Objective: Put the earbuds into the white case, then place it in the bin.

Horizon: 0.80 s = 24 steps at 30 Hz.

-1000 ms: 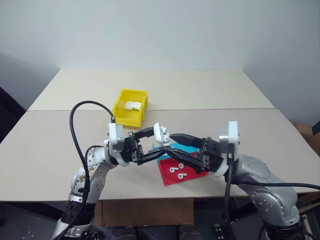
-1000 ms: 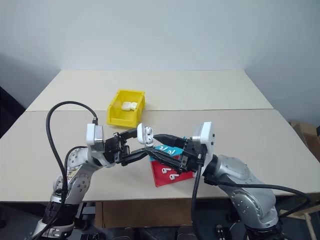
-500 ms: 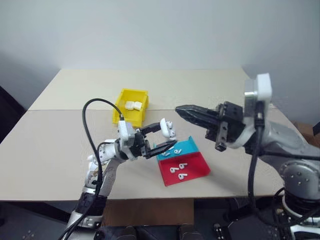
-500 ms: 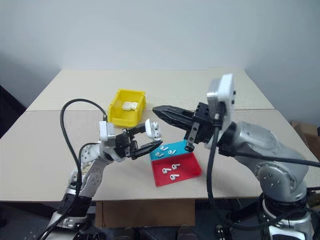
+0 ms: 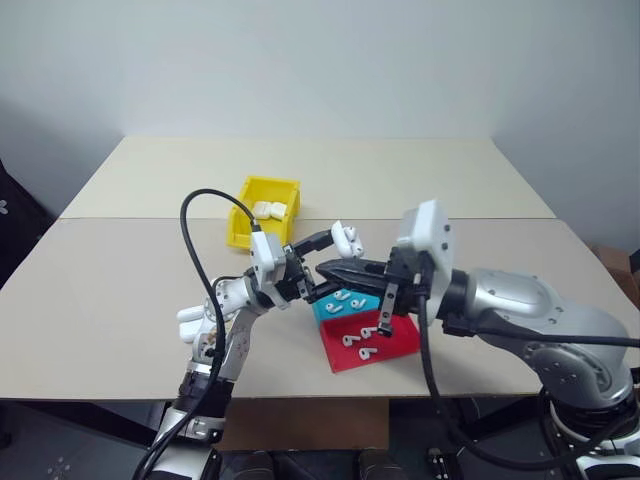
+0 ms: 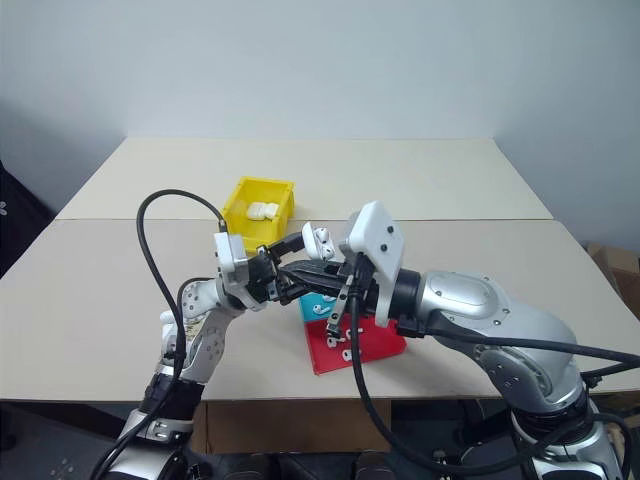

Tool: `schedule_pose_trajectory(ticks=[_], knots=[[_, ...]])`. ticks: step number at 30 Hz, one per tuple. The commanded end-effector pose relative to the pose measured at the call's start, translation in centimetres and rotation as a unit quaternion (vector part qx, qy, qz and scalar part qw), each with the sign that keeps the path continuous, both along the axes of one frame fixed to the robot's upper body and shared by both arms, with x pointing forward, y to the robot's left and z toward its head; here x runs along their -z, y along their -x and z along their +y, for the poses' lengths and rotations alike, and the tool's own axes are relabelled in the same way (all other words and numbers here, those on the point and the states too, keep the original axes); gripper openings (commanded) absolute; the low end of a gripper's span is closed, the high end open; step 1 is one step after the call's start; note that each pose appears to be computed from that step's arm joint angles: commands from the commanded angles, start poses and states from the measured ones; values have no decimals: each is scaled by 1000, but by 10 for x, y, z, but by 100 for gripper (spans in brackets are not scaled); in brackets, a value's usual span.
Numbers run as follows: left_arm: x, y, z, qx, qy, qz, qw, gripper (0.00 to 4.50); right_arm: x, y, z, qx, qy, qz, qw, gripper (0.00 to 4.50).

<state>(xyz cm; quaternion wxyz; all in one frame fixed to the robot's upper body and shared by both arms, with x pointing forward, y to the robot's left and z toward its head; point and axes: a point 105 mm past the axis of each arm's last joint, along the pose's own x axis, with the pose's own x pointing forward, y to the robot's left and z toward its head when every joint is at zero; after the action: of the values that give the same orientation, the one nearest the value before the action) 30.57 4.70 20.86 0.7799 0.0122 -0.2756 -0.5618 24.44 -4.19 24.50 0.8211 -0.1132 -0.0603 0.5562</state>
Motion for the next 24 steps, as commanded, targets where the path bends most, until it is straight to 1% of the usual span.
schedule_pose_trajectory(ticks=[1, 15, 24], knots=[[-13, 9, 1, 7, 14, -22, 1000, 279, -8, 4, -3, 9, 1, -52, 999, 7], [-9, 11, 0, 8, 11, -14, 1000, 279, -9, -4, -13, 36, 2, -80, 996, 7], [-4, 13, -1, 8, 8, -10, 1000, 279, -10, -4, -16, 41, 0, -88, 995, 7]])
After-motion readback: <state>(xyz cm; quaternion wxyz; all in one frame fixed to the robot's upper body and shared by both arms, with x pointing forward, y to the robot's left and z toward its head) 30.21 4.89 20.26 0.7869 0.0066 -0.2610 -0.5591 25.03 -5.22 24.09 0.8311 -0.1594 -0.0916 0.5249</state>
